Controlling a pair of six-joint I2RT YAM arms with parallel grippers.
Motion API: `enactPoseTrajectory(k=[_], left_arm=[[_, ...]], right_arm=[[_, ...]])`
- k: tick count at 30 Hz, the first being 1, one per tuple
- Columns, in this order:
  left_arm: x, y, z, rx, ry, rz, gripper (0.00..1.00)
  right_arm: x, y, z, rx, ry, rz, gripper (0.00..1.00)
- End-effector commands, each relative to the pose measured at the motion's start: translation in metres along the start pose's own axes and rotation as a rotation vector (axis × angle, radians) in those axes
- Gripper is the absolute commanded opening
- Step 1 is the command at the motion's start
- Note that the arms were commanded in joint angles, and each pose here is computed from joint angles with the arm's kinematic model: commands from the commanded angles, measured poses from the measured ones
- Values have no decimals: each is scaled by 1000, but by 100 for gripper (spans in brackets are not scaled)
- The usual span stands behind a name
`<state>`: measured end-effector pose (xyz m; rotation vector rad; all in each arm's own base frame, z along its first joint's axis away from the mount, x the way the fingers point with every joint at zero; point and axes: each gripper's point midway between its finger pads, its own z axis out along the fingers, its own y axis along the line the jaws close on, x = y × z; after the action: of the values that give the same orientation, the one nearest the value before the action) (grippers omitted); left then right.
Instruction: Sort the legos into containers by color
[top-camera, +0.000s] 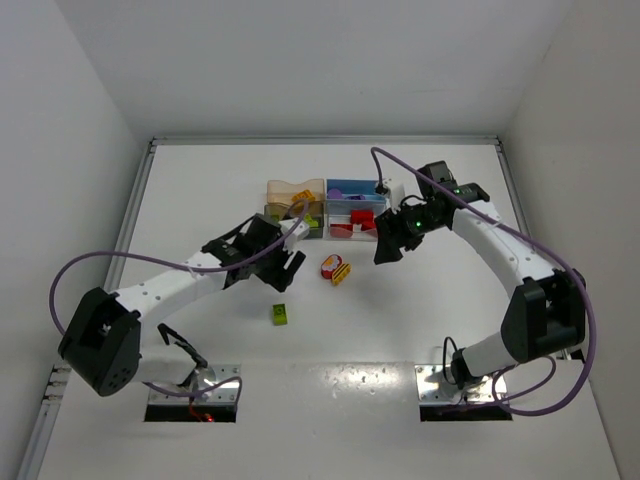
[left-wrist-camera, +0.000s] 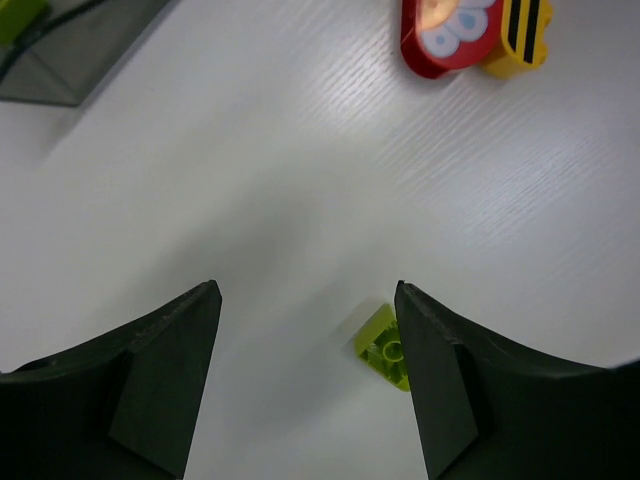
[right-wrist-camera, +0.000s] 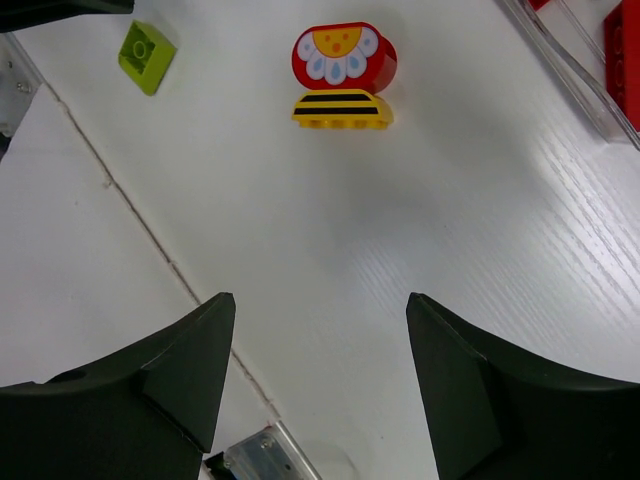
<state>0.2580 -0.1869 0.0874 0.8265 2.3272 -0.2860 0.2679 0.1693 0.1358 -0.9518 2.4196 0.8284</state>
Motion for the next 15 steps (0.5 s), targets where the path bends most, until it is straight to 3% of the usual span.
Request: enactPoseTrajectory(k=[1,8,15], left_arm=[[2,-4,1,-11,58,-65,77],[33,-13,9,-38,264,-140,75],[55,-29,13,-40,394,-179,68]], right_arm=[[-10,-6,-2,30,-15,-43,70],[-17,-12,-5,64,-19,-53,70],[-6,-14,-12,89,-9,-32,70]])
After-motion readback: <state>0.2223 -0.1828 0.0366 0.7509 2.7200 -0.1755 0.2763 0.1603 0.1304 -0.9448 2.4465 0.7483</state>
